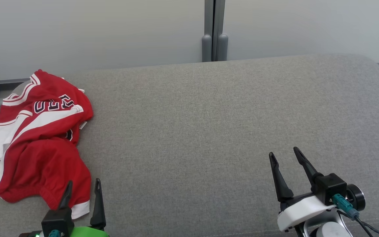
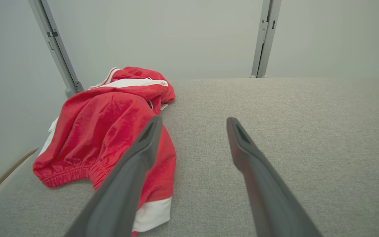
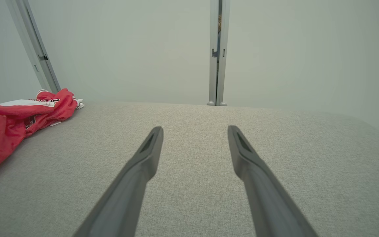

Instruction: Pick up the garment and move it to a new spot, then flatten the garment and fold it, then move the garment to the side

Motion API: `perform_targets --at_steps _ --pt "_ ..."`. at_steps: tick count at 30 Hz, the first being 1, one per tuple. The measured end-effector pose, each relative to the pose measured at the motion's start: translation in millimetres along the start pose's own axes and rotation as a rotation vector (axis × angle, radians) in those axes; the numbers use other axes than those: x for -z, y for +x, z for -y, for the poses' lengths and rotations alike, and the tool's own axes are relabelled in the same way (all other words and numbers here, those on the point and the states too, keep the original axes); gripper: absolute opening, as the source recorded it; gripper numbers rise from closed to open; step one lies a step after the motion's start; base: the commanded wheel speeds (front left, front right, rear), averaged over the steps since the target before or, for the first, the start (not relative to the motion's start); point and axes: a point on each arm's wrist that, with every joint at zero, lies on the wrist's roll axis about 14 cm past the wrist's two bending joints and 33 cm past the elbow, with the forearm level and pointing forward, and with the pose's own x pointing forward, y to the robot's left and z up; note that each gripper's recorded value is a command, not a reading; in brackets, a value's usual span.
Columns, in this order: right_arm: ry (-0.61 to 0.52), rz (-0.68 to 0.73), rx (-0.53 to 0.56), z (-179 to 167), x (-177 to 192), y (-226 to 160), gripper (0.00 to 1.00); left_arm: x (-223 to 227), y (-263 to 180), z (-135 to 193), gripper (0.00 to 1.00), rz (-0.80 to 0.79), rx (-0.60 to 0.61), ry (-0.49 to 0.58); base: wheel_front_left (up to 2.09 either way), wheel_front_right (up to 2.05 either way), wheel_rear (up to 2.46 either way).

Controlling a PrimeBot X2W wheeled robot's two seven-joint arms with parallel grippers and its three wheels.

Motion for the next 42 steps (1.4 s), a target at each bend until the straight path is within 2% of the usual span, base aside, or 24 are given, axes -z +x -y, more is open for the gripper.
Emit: perform_targets --at_steps 25,33,42 --pt "0.000 -0.002 -0.018 -5 1 3 1.00 -2 -4 -5 1.00 -0.003 -0.021 -0.003 0.00 0.00 0.00" --pt "0.011 -0.013 -0.092 -28 6 14 1.00 -4 -16 -30 1.00 -0.005 -0.098 -0.001 0.00 0.00 0.00" --pt "0.034 -0.022 -0.226 -72 11 32 1.00 -2 -46 -67 1.00 -0.010 -0.226 -0.014 0.00 0.00 0.00"
